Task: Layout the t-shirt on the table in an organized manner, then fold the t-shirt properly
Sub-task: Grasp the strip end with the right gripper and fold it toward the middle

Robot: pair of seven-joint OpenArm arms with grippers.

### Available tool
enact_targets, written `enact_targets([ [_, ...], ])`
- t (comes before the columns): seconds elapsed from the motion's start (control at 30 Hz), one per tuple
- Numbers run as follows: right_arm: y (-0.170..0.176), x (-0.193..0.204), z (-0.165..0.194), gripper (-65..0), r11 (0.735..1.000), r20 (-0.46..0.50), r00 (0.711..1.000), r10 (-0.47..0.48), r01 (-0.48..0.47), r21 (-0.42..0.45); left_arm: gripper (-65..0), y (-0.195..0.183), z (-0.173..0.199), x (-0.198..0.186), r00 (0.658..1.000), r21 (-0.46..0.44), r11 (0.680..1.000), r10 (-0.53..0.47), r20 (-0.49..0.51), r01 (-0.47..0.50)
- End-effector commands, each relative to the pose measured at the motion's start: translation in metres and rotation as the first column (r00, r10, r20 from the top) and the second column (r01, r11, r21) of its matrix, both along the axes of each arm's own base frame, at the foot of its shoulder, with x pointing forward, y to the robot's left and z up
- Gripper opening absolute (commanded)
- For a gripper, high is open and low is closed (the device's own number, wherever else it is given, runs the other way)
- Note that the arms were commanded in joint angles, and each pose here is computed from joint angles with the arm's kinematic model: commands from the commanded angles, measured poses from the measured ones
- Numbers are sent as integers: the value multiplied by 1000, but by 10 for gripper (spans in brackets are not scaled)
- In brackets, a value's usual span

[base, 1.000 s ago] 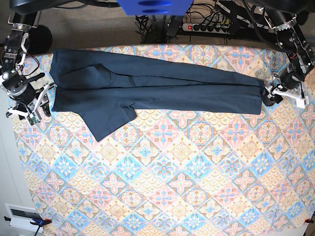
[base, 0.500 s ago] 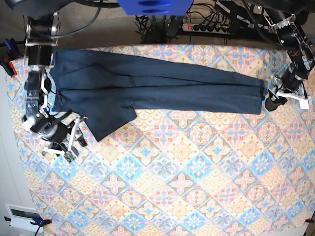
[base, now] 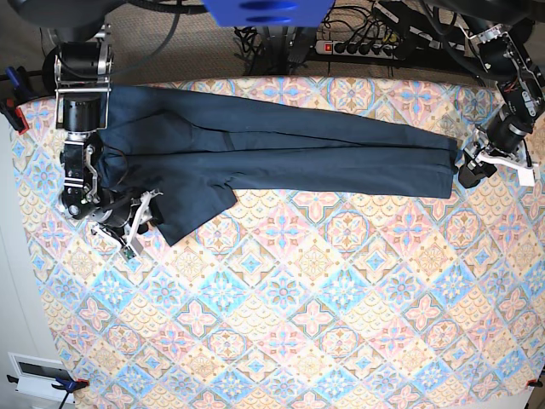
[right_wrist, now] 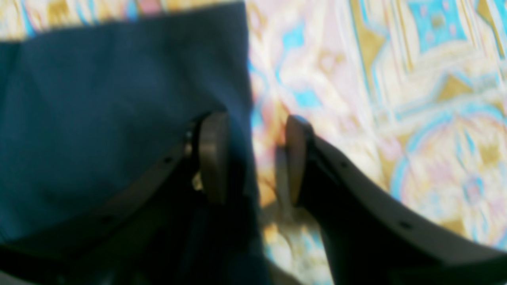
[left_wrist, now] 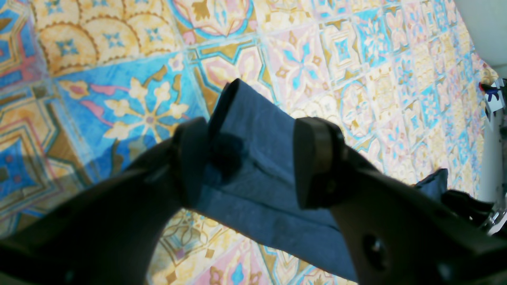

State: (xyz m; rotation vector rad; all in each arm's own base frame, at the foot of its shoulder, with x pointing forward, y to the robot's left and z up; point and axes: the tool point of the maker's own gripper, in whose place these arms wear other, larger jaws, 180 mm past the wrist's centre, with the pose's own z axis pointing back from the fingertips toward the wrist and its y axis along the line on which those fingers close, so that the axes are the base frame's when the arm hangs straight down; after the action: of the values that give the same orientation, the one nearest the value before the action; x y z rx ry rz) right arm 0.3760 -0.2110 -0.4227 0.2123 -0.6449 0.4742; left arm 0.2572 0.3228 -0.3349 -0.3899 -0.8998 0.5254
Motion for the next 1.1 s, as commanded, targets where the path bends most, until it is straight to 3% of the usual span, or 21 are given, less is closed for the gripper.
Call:
enact_targets([
  [0.0, -7, 14, 16, -423, 1000, 51, 999, -11, 10, 10, -332, 5, 16, 8, 999, 23, 1000, -4, 48, 3],
  [0.47, 14, 3, -2, -432, 997, 3, 997, 71, -71, -8, -332, 5, 15, 8, 999, 23, 1000, -5, 47, 4],
  [0.53, 14, 3, -2, -475, 997, 3, 997, 71, -71, -8, -332, 5, 15, 8, 999, 23, 1000, -5, 47, 4],
  [0.67, 14, 1, -3, -646, 997, -6, 997, 72, -72, -11, -332, 5, 15, 8, 999, 23, 1000, -5, 47, 4],
  [0.7, 13, 0, -2, -650, 997, -11, 997, 70, -71, -15, -332, 5, 15, 8, 999, 23, 1000, -5, 47, 4],
  [0.83, 26, 15, 39, -639, 993, 107, 988, 114, -111, -28, -332, 6, 16, 9, 999, 23, 1000, 0, 51, -1],
  [1.07, 37, -38, 65, -639, 989, 134, 982, 134, -141, 44, -332, 6, 16, 9, 999, 25, 1000, 2, 53, -4],
])
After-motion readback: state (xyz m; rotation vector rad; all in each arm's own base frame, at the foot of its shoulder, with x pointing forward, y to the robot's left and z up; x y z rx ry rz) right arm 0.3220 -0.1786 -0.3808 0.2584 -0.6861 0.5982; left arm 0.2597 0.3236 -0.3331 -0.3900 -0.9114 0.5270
